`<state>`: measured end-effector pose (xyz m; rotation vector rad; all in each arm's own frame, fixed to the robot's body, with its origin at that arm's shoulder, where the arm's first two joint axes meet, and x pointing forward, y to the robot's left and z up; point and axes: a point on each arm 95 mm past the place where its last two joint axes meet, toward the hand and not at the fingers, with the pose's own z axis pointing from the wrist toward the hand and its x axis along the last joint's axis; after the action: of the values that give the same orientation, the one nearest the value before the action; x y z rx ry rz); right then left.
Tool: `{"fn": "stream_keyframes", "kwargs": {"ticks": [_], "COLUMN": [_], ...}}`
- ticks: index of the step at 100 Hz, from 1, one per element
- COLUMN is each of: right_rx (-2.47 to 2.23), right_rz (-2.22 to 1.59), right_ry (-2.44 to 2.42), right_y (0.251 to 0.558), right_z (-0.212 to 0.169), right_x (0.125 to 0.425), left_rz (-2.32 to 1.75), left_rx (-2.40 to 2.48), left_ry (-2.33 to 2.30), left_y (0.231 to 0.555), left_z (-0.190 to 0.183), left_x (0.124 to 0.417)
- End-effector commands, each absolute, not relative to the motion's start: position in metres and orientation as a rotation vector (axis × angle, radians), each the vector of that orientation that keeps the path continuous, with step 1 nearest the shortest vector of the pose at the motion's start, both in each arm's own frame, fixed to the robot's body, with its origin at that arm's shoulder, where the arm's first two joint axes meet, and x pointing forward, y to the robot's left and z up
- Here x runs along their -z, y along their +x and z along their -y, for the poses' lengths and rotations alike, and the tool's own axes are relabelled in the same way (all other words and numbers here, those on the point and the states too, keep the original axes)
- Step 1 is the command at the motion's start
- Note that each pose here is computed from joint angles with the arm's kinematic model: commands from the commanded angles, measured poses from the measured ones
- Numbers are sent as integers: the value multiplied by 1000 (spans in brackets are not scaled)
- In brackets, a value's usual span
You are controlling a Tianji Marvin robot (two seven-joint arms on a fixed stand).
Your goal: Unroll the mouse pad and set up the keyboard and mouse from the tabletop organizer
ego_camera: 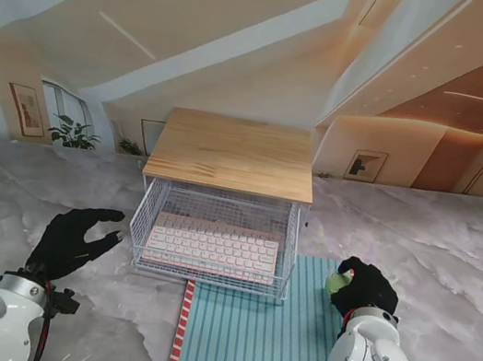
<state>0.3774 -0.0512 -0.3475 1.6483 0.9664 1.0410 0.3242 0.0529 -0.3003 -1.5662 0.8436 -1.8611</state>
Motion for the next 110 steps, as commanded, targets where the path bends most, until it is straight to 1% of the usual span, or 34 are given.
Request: {"fn": "stream_keyframes", "kwargs": {"ticks": [1, 68, 110], "right_rx": [-1025, -896, -907], "right_rz": [-980, -978, -962], "right_ry": [1680, 1781, 1786], "right_y": [376, 379, 378], "right_z": [49, 56, 56], "right_x": [354, 382, 387], "left_rz": [-860, -862, -864], "left_rx": [1866, 1874, 1875], "left_ry": [-1574, -1571, -1570], "left_y": [322, 323, 323], "left_z": [-50, -50, -49], "left_x": [300, 298, 298]}}
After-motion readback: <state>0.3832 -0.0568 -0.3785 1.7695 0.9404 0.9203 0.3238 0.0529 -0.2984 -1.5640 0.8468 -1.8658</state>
